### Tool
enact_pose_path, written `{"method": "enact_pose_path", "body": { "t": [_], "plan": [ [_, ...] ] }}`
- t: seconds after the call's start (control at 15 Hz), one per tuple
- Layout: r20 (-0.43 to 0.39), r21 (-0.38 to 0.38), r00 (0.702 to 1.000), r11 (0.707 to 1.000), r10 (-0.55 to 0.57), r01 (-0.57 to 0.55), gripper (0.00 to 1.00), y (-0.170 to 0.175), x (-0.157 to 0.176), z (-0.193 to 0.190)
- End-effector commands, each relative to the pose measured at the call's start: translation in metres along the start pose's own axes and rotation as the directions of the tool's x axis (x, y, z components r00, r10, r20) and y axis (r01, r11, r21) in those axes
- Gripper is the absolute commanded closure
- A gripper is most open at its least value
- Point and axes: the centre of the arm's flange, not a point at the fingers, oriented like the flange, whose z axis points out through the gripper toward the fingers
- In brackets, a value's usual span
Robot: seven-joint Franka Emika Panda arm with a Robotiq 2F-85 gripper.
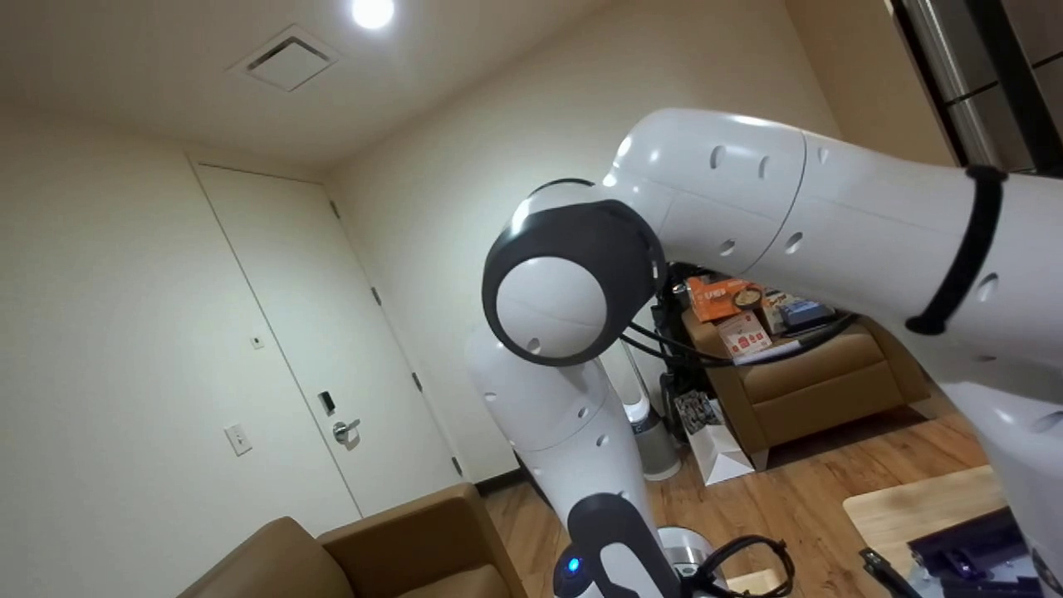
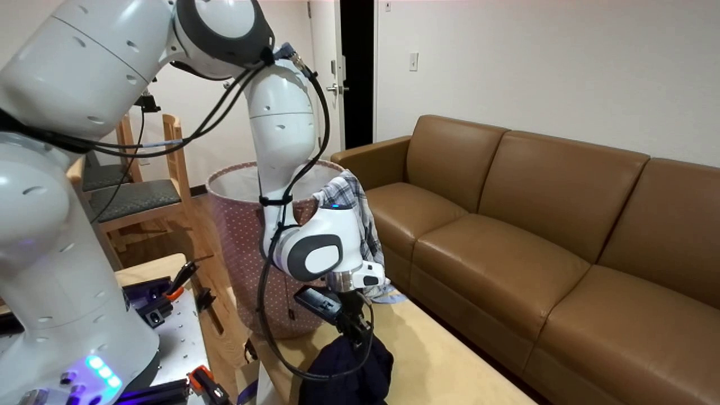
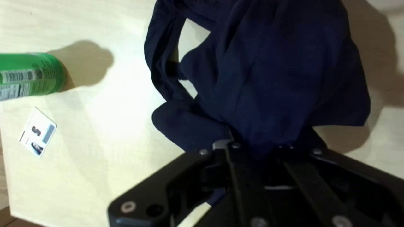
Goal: Move the clothes from the table and put them in the laundry bag
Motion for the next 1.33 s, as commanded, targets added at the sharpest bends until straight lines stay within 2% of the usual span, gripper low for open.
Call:
{"method": "enact_pose_path", "body": {
  "t": [0.0,0.2,0.33,0.4,0.47,0.6,0.67,0.73,0.87,0.93,1.13,1.2,1.27],
  "plan": [
    [-0.176,0.006,0.984,1.0,0.022,-0.021,0.92,0.01,-0.002,-0.06],
    [-0.31,0.01,0.949,0.998,0.066,-0.066,0.92,0.021,-0.01,-0.12],
    [-0.373,0.006,0.923,0.996,0.09,-0.094,0.92,0.027,-0.018,-0.145],
    [-0.367,0.003,0.926,0.995,0.092,-0.098,0.92,0.029,-0.023,-0.147],
    [-0.342,0.01,0.935,0.995,0.096,-0.099,0.88,0.029,0.002,-0.115],
    [-0.354,0.017,0.929,0.994,0.108,-0.109,0.88,0.031,-0.008,-0.129],
    [-0.354,0.021,0.929,0.994,0.111,-0.111,0.92,0.031,-0.011,-0.131],
    [-0.339,0.015,0.935,0.994,0.105,-0.106,0.92,0.029,-0.006,-0.13],
    [-0.373,0.036,0.921,0.994,0.108,-0.102,0.92,0.027,0.002,-0.157],
    [-0.426,0.042,0.897,0.993,0.119,-0.112,0.92,0.028,0.008,-0.177],
    [-0.585,0.044,0.794,0.984,0.165,-0.172,0.92,0.032,0.021,-0.247],
    [-0.611,0.049,0.773,0.983,0.17,-0.177,0.92,0.034,0.023,-0.267],
    [-0.59,0.066,0.79,0.985,0.167,-0.16,0.92,0.038,0.024,-0.288]
  ]
}}
